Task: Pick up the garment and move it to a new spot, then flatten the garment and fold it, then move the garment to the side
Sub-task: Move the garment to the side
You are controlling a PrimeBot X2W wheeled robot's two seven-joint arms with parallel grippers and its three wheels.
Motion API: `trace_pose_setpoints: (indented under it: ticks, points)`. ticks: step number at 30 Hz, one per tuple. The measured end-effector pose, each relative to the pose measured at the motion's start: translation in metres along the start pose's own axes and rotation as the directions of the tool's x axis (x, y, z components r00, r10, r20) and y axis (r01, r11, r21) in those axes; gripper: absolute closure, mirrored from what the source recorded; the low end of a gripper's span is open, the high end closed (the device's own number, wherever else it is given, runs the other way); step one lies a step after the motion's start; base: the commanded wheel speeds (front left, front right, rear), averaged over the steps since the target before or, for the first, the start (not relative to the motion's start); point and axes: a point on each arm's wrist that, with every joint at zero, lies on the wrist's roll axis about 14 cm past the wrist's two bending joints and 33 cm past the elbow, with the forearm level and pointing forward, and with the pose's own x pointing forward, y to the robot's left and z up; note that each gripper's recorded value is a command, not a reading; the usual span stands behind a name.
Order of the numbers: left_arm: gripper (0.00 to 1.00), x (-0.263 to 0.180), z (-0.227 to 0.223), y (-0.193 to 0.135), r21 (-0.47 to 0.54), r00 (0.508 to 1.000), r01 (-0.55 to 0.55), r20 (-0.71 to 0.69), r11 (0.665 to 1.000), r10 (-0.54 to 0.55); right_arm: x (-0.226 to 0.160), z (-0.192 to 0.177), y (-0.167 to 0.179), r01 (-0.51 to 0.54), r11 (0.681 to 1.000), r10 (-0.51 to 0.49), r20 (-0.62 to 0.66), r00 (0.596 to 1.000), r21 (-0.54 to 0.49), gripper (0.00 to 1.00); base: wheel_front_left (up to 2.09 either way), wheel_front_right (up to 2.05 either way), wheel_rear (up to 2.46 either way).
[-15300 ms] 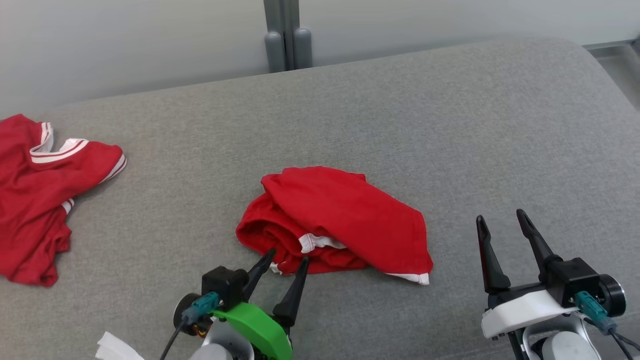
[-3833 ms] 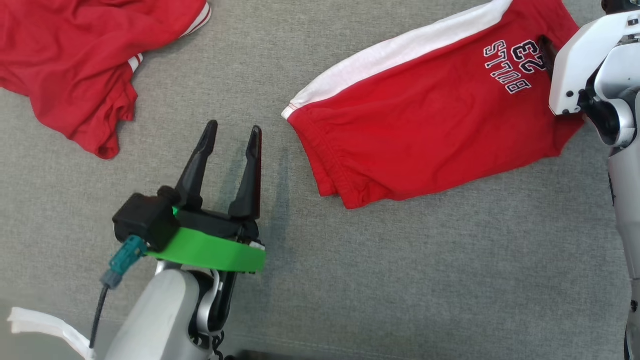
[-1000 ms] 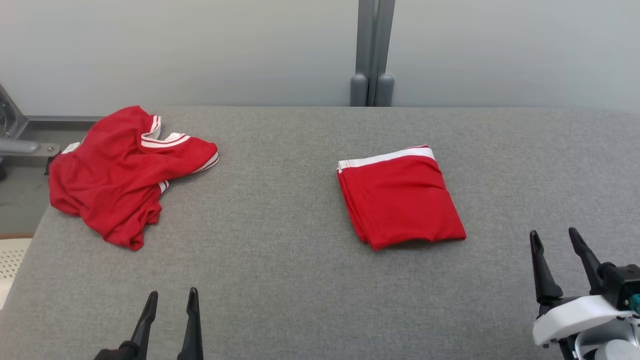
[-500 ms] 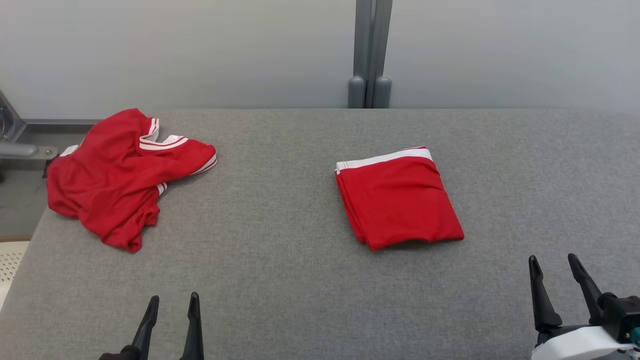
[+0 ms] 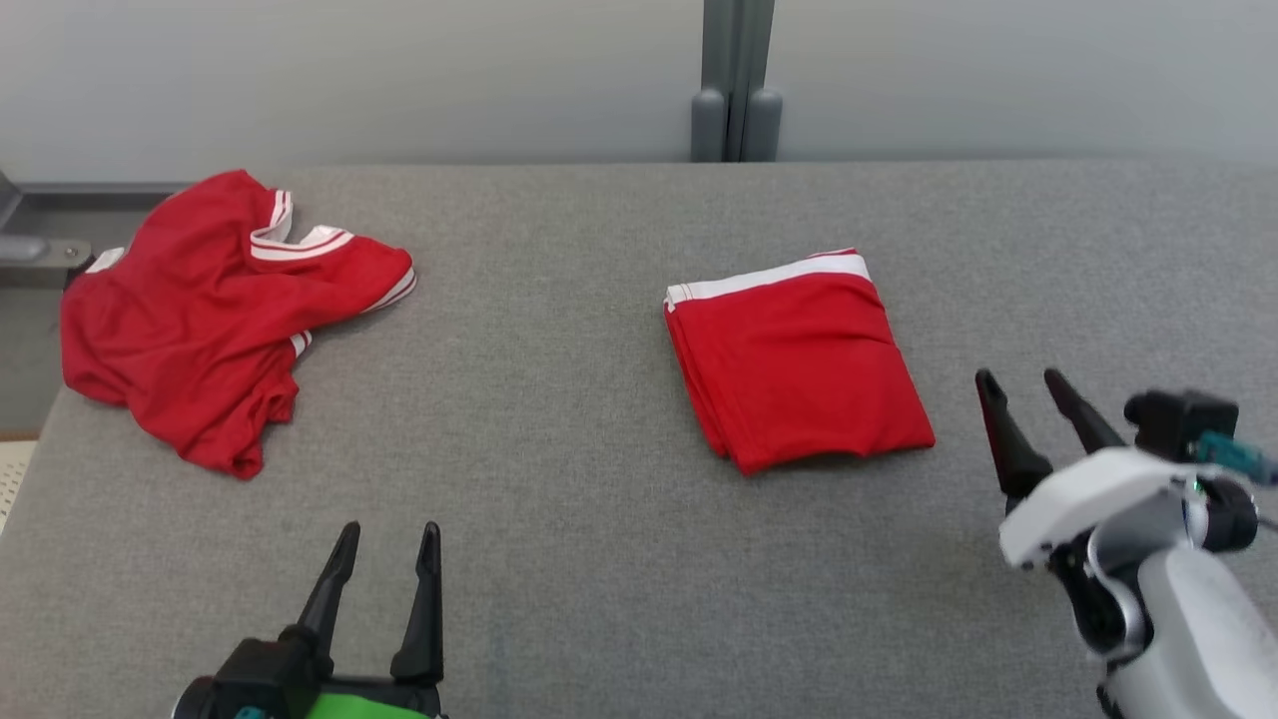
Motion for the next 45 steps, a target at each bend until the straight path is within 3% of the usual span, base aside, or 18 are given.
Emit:
trace_pose_setpoints:
  ticks: [6,11,16,17,18,19,24,30,35,41,45]
  points:
    - [0.0,0.038,-0.005,-0.013,0.004,0.997,0.07,-0.019,0.998,-0.07,0.069,-0.002,-0.01,-0.008,0.998,-0.009,-0.274,0.962,-0.063,0.0,0.0,0.0,0.0]
    - [0.0,0.056,-0.024,-0.019,-0.025,0.993,0.089,-0.072,0.996,-0.091,0.098,-0.049,-0.003,-0.03,0.997,-0.007,-0.505,0.863,-0.066,0.0,0.0,0.0,0.0]
    - [0.0,0.059,-0.036,-0.015,-0.033,0.992,0.072,-0.106,0.997,-0.075,0.105,-0.097,-0.008,-0.012,0.998,-0.028,-0.64,0.768,-0.059,0.0,0.0,0.0,0.0]
    - [0.0,0.058,-0.037,-0.014,-0.032,0.991,0.066,-0.112,0.997,-0.069,0.107,-0.103,-0.002,-0.016,0.999,-0.016,-0.652,0.758,-0.043,0.09,0.0,0.0,0.0]
    - [0.0,0.056,-0.039,-0.012,-0.033,0.991,0.059,-0.117,0.998,-0.062,0.11,-0.107,0.005,-0.019,1.0,0.004,-0.66,0.751,-0.016,0.61,0.0,0.0,0.0]
    - [0.0,0.055,-0.04,-0.012,-0.033,0.991,0.056,-0.121,0.998,-0.059,0.115,-0.108,0.011,-0.015,1.0,0.026,-0.655,0.755,0.022,1.0,0.0,0.0,0.0]
    - [0.0,0.056,-0.043,-0.011,-0.029,0.99,0.057,-0.131,0.998,-0.06,0.122,-0.107,0.024,0.008,0.99,0.082,-0.614,0.785,0.143,1.0,0.0,0.0,0.0]
    - [0.0,0.066,-0.049,-0.02,-0.011,0.982,0.121,-0.147,0.993,-0.122,0.118,-0.087,-0.009,0.084,0.982,0.021,-0.546,0.838,0.167,1.0,0.0,0.0,0.0]
    - [0.0,0.079,-0.062,-0.053,-0.016,0.952,0.256,-0.172,0.967,-0.255,0.088,-0.06,-0.093,0.268,0.952,-0.175,-0.459,0.871,0.146,1.0,0.0,0.0,0.0]
    - [0.0,0.098,-0.077,-0.1,-0.041,0.888,0.422,-0.183,0.906,-0.422,0.046,-0.052,-0.157,0.404,0.914,-0.356,-0.425,0.832,0.025,1.0,0.0,0.0,0.0]
    - [0.0,0.107,-0.088,-0.119,-0.067,0.853,0.483,-0.188,0.873,-0.486,0.052,-0.029,-0.191,0.463,0.885,-0.45,-0.353,0.82,-0.05,1.0,0.0,0.0,0.0]
